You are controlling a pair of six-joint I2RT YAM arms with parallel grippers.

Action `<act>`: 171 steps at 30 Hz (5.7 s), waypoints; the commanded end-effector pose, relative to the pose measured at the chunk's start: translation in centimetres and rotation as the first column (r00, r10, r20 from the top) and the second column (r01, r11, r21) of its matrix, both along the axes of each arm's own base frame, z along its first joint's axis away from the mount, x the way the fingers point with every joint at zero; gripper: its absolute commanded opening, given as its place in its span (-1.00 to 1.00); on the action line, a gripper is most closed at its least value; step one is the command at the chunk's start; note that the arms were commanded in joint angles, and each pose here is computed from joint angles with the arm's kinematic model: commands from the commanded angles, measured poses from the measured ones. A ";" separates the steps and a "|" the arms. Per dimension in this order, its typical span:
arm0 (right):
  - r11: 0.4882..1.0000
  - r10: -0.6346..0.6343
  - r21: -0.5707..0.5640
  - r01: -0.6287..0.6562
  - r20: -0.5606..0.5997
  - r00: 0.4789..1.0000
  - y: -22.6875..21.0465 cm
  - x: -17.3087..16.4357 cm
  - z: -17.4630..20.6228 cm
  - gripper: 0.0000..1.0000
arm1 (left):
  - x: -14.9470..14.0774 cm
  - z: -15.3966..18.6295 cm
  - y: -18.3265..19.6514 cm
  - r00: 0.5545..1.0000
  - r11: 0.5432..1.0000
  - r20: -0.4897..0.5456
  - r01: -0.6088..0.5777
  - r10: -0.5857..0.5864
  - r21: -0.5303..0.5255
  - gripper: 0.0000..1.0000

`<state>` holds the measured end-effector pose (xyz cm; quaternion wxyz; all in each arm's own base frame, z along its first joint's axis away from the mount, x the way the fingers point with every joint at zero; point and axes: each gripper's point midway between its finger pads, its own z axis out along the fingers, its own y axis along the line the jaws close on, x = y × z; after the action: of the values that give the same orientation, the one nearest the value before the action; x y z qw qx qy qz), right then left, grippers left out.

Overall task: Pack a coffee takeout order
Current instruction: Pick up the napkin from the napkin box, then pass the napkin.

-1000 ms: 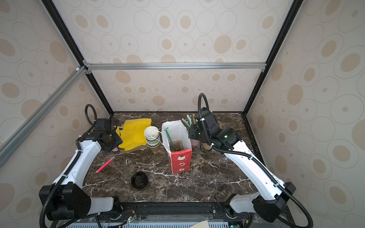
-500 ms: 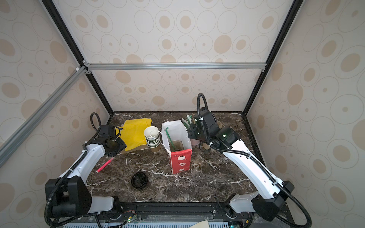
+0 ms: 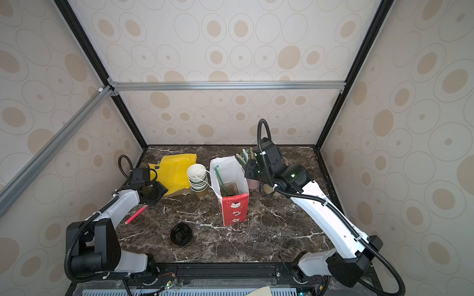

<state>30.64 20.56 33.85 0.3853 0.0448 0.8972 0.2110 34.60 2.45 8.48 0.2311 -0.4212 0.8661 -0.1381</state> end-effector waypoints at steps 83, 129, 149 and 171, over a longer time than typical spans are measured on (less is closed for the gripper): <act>0.719 0.674 -0.083 -0.690 0.330 0.661 15.8 0.3 12.9 0.14 | 4.4 36.6 -5.7 0.477 0.910 0.778 0.284 -0.408 0.302 -1.00; 0.696 0.673 -0.154 -0.701 0.479 0.563 31.3 0.5 8.0 -1.00 | -2.8 40.4 -9.2 0.414 0.862 0.769 0.370 -0.487 0.347 0.35; 0.720 0.604 0.149 -0.678 0.346 0.718 17.1 0.2 12.2 -1.00 | -6.0 45.3 -14.7 -0.126 0.551 0.604 0.298 -0.787 0.780 0.58; 0.404 0.776 0.243 -0.882 0.419 0.472 17.1 -5.4 15.8 -1.00 | -10.5 38.3 -22.9 -0.589 0.134 0.320 0.338 -0.742 0.932 0.76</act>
<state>26.43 37.41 47.59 0.3135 -0.3270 0.7084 0.5412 24.93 -19.95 46.88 0.6228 0.4645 0.5352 -0.3316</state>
